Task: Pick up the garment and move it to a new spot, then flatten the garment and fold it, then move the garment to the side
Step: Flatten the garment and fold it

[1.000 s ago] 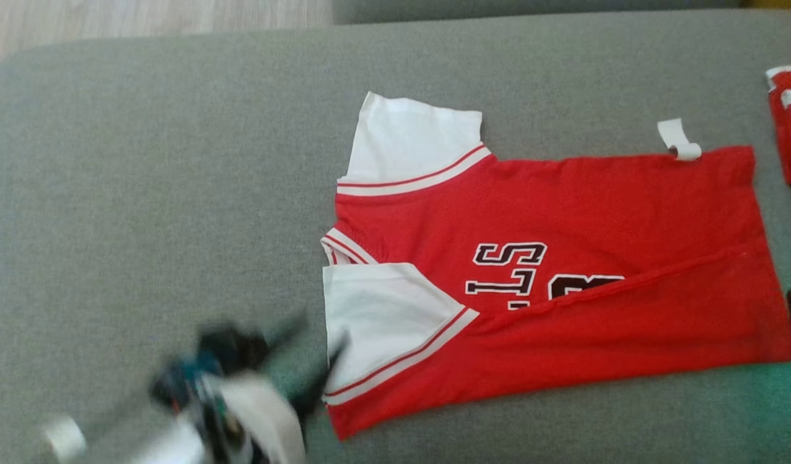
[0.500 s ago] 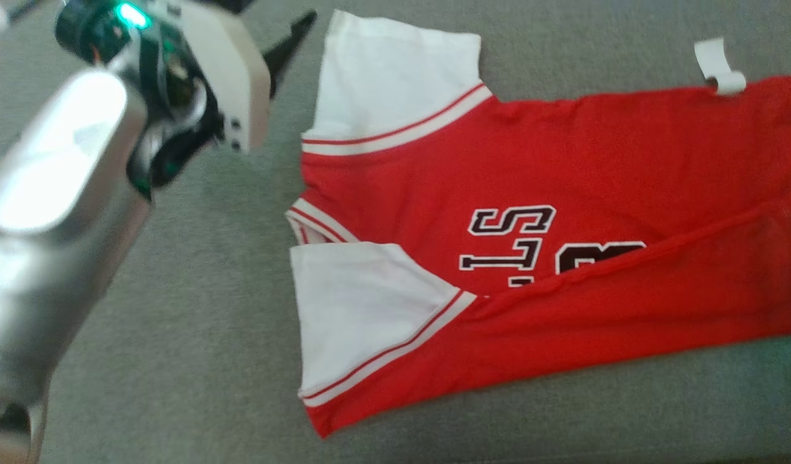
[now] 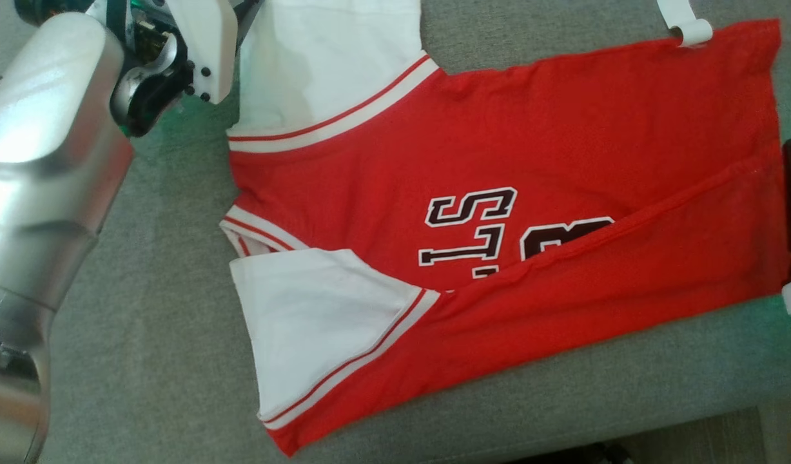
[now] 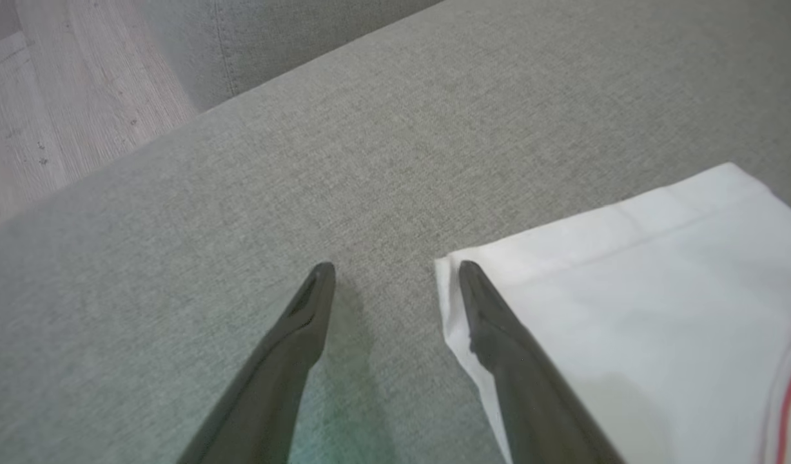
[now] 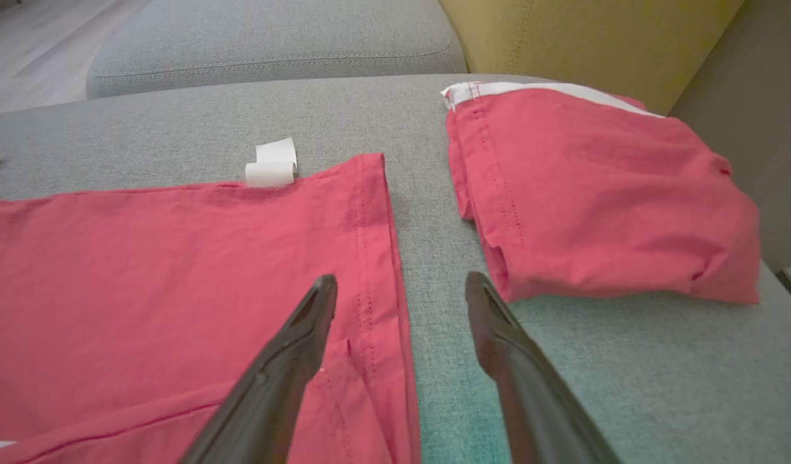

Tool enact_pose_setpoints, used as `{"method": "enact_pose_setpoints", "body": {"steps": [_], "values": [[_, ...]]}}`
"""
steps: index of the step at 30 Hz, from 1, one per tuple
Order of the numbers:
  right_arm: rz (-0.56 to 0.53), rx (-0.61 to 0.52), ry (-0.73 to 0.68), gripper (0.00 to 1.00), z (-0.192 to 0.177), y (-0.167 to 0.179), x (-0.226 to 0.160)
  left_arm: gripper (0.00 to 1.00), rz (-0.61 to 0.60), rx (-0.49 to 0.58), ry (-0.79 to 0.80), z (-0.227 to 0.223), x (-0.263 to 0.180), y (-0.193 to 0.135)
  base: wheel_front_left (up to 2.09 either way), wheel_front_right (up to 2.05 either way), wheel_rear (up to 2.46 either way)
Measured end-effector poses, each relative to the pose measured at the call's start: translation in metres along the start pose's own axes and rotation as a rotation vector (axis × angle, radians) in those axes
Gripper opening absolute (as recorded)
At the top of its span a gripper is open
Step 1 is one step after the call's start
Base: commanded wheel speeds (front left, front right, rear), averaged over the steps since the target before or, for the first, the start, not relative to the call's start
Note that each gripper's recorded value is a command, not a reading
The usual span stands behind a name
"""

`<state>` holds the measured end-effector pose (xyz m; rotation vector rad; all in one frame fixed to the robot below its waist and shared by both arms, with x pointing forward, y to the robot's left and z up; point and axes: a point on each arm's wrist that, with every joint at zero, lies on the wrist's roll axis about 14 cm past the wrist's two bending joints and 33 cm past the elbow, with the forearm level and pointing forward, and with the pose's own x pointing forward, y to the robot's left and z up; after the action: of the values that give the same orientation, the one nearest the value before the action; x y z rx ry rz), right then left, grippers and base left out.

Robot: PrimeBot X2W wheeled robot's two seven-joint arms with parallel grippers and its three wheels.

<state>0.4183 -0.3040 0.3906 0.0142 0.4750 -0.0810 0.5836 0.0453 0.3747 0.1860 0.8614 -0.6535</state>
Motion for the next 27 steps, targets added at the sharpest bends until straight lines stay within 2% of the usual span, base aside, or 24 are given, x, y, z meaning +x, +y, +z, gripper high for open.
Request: {"method": "enact_pose_setpoints", "body": {"steps": [8,10,11,12,13,21,27], "values": [[-0.022,0.004,0.008,1.00,-0.005,-0.007,-0.004,1.00,0.008,0.033,0.024,0.000,0.008,0.001,0.00,0.00,0.00],[-0.025,0.005,0.002,1.00,-0.004,-0.007,-0.004,0.49,-0.001,0.027,0.033,-0.001,0.009,-0.001,0.00,0.00,0.00],[-0.025,0.006,0.002,1.00,-0.004,-0.007,-0.005,0.33,-0.012,0.026,0.039,-0.002,0.010,-0.003,0.00,0.00,0.00],[-0.027,0.006,0.001,1.00,-0.004,-0.008,-0.005,0.10,-0.022,0.030,0.049,-0.003,0.010,-0.006,0.00,0.00,0.00],[-0.028,0.007,0.000,1.00,-0.004,-0.008,-0.005,0.00,-0.031,0.035,0.059,-0.004,0.010,-0.010,0.00,0.00,0.00],[0.003,0.003,-0.029,1.00,0.016,0.001,0.003,0.00,-0.068,0.098,0.004,0.007,-0.005,-0.026,0.00,0.00,0.00],[0.036,-0.016,0.070,1.00,0.030,0.007,0.027,0.00,-0.097,0.145,-0.088,0.023,-0.024,-0.040,0.00,0.00,0.00]]}}
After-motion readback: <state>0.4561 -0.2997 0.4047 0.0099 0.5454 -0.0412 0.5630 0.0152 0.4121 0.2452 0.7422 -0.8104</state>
